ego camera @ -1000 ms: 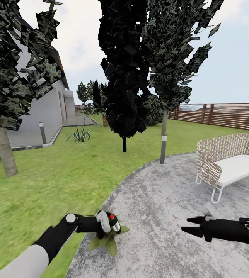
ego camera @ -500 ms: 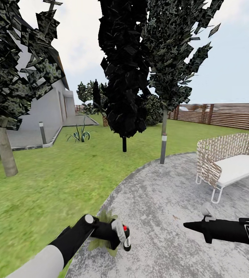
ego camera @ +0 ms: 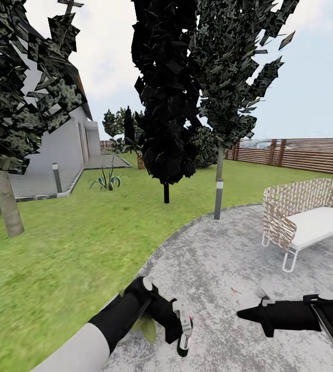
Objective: Pick up the pesticide atomizer in the garden and spray insectifuge to fully cover both potted plants in the garden.
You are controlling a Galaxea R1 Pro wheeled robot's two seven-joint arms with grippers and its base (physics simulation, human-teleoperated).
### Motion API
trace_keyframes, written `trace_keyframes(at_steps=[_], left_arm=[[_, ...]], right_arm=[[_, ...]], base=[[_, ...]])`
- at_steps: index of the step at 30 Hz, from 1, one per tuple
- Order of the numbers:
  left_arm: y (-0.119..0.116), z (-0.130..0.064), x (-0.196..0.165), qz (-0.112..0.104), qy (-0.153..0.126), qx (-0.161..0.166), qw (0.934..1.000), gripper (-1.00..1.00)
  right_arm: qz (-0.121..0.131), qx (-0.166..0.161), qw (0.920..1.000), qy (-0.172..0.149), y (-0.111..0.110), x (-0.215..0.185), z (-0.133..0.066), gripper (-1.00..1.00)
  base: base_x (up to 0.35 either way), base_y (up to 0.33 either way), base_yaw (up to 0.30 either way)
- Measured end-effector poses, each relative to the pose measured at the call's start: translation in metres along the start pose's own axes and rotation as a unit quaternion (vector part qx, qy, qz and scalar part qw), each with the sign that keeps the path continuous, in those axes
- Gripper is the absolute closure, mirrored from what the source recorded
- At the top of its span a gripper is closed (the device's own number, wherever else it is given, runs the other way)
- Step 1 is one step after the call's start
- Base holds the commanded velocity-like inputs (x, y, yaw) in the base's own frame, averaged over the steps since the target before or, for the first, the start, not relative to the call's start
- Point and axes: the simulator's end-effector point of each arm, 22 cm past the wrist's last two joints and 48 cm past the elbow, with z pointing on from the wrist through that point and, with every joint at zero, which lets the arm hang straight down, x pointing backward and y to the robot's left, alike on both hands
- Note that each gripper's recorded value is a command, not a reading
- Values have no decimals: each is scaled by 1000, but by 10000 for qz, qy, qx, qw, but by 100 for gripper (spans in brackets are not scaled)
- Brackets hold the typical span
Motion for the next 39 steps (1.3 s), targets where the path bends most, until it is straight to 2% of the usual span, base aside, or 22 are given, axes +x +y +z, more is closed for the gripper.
trace_keyframes(at_steps=[6,10,14,33,39], left_arm=[[-5,2,-15,115,-77,31,9999,100],[-20,13,-16,355,108,181,9991,100],[-26,18,-13,472,228,247,9983,100],[-26,19,-15,500,213,216,9983,100],[-32,18,-31,396,-115,327,9986,100]], right_arm=[[-25,-31,10000,51,2,2,2,100],[-29,-43,10000,46,3,2,3,100],[-28,-49,10000,40,3,2,3,100],[-26,-73,10000,17,4,0,3,100],[-13,-75,10000,11,5,0,4,100]], base=[[0,0,0],[0,0,0],[0,0,0],[0,0,0],[0,0,0]])
